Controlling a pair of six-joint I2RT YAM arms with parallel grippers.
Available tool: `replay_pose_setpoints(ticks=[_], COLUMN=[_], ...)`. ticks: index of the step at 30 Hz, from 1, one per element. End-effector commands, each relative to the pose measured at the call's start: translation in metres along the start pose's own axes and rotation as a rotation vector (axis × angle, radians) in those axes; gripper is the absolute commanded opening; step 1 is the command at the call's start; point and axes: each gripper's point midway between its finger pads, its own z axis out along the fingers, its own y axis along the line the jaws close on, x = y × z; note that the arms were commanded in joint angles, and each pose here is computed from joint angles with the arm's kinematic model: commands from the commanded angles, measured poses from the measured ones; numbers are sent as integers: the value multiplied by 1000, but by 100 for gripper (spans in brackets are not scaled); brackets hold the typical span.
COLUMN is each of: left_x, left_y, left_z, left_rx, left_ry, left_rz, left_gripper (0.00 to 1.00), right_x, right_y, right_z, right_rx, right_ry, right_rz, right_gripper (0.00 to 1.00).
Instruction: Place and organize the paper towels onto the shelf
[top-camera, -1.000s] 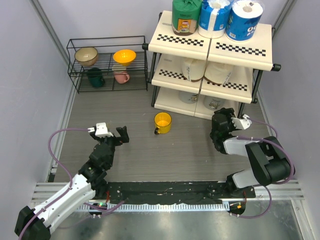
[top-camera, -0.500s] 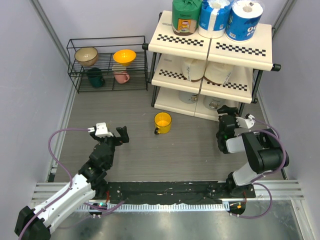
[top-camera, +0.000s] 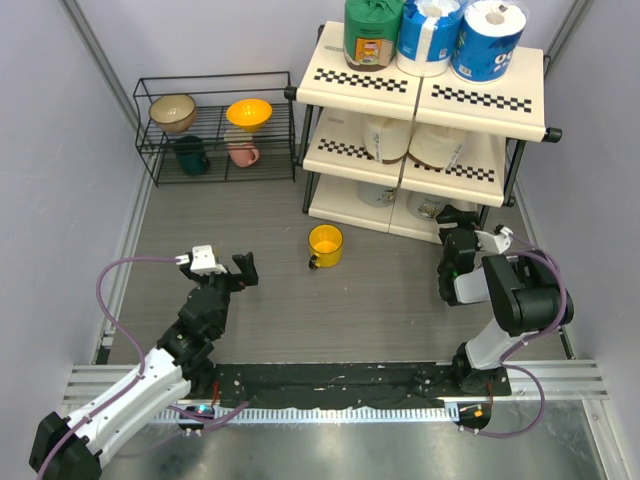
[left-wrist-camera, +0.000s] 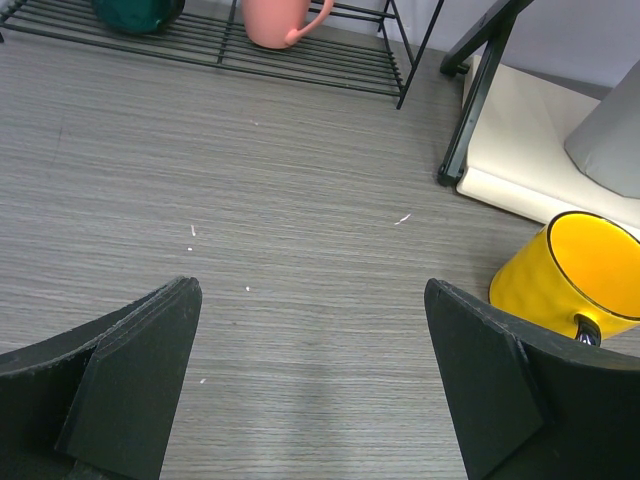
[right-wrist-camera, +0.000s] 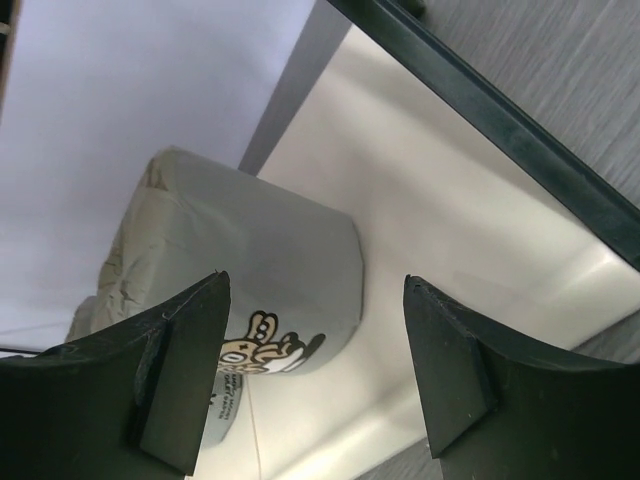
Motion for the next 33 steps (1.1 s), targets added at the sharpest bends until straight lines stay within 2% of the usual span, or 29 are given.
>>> replay_pose_setpoints(ticks=[1,16,33], left_x=[-11,-11,-11], left_y=[-2,-2,-2], left_z=[2,2,2], left_rx=[-2,-1,-5], left_ry=[-38,-36,-37], left_rz=[-36,-32,-32], left_gripper=[100,100,100], right_x=[-16,-27,9], right_y=[23,25,44], right_z=[5,32,57], right_rx=[-79,-84,-141], right_ry=[-54,-87,50], right_rz=[72,121,77], right_gripper=[75,75,76])
